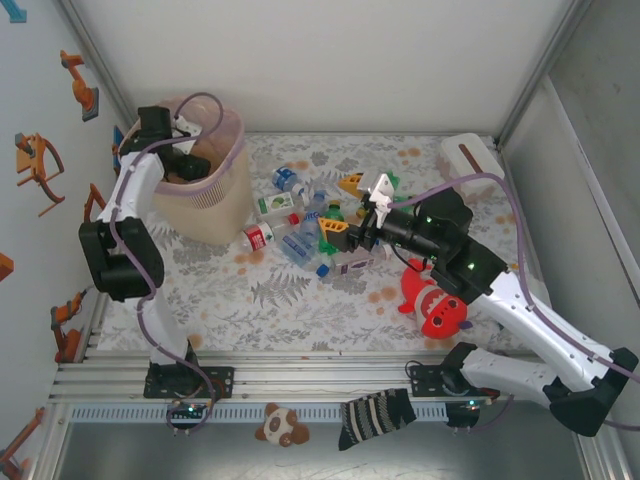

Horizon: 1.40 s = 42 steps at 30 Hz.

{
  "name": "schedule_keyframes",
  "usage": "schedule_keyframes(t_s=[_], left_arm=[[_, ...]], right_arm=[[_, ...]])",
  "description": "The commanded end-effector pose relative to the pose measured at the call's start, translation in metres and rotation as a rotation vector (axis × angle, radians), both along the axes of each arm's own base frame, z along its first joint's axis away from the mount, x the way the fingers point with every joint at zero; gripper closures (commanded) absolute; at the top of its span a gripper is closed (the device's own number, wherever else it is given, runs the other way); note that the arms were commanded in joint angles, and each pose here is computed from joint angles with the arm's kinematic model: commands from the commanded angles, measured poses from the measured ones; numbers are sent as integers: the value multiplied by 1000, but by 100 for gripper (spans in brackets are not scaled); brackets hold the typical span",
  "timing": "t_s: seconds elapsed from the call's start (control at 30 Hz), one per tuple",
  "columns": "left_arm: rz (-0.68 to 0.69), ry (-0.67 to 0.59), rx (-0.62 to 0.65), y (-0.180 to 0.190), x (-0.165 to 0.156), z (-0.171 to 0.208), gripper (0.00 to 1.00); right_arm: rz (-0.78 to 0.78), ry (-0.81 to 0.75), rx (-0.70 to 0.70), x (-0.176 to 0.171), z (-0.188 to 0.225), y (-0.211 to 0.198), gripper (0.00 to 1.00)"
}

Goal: Put the plastic bottles in the bin

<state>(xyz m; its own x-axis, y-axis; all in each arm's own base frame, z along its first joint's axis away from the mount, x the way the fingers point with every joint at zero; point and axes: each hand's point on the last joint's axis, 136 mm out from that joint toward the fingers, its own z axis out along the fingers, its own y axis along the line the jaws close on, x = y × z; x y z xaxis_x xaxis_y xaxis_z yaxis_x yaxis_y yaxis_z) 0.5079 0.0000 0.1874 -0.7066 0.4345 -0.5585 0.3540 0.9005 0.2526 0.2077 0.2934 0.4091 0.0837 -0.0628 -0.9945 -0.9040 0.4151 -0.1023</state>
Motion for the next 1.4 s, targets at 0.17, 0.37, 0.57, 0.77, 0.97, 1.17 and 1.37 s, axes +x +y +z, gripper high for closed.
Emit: schedule_keyframes(t_s=[0.17, 0.37, 0.57, 0.77, 0.97, 1.17, 1.37], left_arm=[[-4, -150, -110, -11, -18, 86, 17], [-20, -216, -199, -23, -32, 125, 18], [-26, -258, -280, -33, -50, 154, 18], [-61, -285, -418, -52, -68, 174, 18], [-106, -318, -559, -71, -90, 183, 18], [-151, -329, -669, -86, -107, 184, 18], [-182, -339, -702, -92, -114, 181, 18]], right_arm=[[-34, 1, 4, 3, 2, -6, 20], [-81, 33, -44, 15, -10, -5, 20], [-198, 131, -114, 37, -32, -10, 22], [-344, 281, -163, 61, -60, -20, 24], [-536, 512, -222, 84, -103, -43, 28], [-698, 740, -224, 94, -141, -64, 31], [-1028, 1009, -15, 102, -186, -94, 31]])
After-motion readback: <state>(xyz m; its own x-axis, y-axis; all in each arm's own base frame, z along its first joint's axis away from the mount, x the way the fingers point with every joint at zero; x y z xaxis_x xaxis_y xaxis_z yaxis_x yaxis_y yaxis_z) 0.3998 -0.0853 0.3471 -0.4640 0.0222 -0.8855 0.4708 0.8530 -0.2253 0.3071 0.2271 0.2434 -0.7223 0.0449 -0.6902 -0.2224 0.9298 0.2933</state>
